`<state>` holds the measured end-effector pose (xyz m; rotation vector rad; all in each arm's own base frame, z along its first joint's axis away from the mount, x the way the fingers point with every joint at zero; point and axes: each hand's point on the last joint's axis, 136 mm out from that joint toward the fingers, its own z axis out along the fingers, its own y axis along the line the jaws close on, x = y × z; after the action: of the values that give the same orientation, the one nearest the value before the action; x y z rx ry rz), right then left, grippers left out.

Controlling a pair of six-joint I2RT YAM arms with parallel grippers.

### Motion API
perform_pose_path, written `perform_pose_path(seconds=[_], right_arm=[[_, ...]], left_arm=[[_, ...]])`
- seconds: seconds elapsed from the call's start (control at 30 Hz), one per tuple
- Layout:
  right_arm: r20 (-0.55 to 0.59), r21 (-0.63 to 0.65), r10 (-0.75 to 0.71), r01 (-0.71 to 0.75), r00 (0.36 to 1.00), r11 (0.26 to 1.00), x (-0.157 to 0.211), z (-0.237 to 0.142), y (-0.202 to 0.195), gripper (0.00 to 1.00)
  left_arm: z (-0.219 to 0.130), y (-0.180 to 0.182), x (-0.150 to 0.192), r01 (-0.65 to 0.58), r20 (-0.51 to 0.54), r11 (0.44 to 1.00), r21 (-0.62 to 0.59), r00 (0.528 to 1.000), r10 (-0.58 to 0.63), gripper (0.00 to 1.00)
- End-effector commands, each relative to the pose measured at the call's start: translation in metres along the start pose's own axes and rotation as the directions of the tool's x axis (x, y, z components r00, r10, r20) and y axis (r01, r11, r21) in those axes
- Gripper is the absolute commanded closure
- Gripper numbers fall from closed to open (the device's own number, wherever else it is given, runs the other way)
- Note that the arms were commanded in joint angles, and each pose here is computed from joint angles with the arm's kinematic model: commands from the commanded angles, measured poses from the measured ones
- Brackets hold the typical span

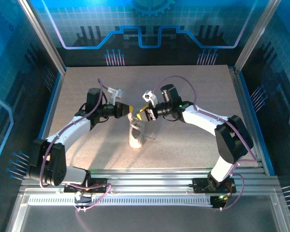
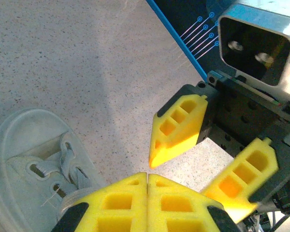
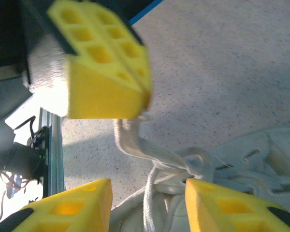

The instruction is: Tie the shoes

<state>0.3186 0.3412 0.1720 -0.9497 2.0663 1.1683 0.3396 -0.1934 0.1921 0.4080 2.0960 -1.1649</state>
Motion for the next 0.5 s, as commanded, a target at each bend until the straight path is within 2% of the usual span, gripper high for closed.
perform_pose_path(seconds=[0.0, 0.23, 0.47], right_arm=[[-0.06, 0.032, 0.098, -0.096, 0.993, 0.995, 0.003, 0.01, -0.011, 0.6], [-0.141, 0.07, 0.19, -0.181, 0.972, 0.981, 0.01, 0.033, -0.036, 0.71], [-0.214, 0.069, 0.221, -0.211, 0.951, 0.975, 0.027, 0.047, -0.042, 0.67]], left_arm=[[-0.004, -0.009, -0.004, -0.077, 0.012, 0.997, 0.009, 0.997, 0.077, 1.0], [-0.005, -0.012, -0.004, -0.103, 0.019, 0.994, 0.02, 0.994, 0.103, 1.0], [-0.004, -0.015, -0.006, -0.112, 0.02, 0.993, 0.027, 0.994, 0.111, 1.0]])
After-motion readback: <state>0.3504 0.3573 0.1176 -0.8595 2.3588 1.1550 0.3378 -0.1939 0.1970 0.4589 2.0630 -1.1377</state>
